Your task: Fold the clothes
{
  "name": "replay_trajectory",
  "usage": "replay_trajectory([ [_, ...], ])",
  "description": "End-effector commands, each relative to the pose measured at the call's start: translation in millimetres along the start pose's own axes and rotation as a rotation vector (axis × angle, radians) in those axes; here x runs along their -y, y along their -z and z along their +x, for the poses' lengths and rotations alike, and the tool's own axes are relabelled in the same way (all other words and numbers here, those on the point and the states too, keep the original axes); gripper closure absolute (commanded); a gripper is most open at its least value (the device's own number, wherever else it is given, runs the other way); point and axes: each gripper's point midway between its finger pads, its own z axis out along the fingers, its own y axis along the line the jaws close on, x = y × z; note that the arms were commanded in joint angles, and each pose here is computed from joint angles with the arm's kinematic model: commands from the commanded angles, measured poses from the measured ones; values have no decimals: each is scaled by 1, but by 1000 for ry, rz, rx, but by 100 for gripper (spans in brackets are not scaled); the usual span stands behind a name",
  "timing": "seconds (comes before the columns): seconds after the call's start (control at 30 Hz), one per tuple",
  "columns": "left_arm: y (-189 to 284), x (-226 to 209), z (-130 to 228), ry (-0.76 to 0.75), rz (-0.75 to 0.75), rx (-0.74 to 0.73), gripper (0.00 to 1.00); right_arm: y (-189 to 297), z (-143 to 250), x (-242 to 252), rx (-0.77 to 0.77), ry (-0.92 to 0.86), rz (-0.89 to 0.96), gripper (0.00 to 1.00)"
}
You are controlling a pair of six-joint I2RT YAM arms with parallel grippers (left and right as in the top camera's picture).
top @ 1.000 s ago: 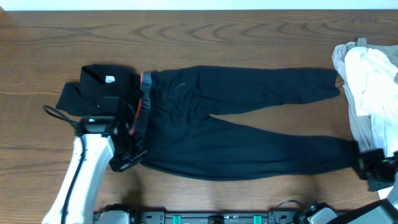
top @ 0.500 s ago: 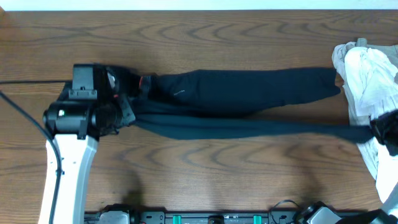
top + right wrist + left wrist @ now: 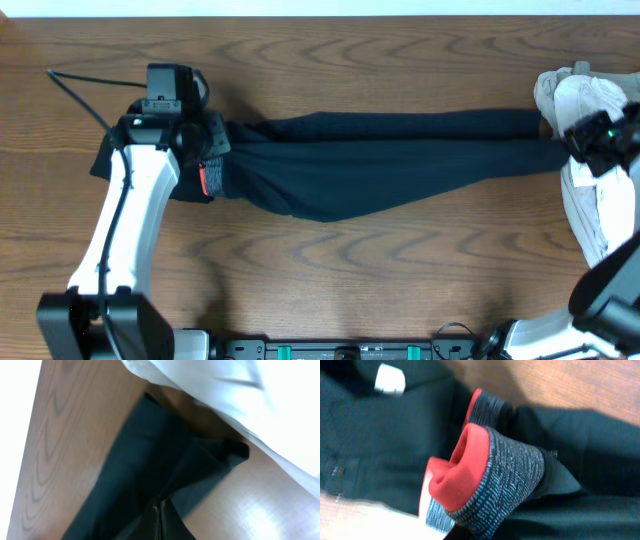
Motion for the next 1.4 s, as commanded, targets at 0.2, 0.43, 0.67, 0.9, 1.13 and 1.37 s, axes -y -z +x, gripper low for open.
replay_trajectory([
  [0.2, -42, 6, -35, -36, 21, 74, 94, -60, -22, -43, 15, -24, -100, 98],
  [0.43, -49, 5, -57, -40, 11, 146, 29, -74, -34, -61, 64, 117, -183, 43],
  [0.67, -8, -2, -56, -51, -19, 87, 27, -51, 8, -17, -188, 222, -160, 40],
  [0.9, 32, -2, -32, -60, -13, 35, 27, -54, 13, 37, -198, 306, 120, 34],
  [1.13, 77, 1, -20, -63, 6, 74, 27, -73, 5, 58, -142, 268, 250, 26],
  [1.37, 95, 0, -14, -65, 11, 94, 25, -101, 11, 62, -175, 268, 222, 26],
])
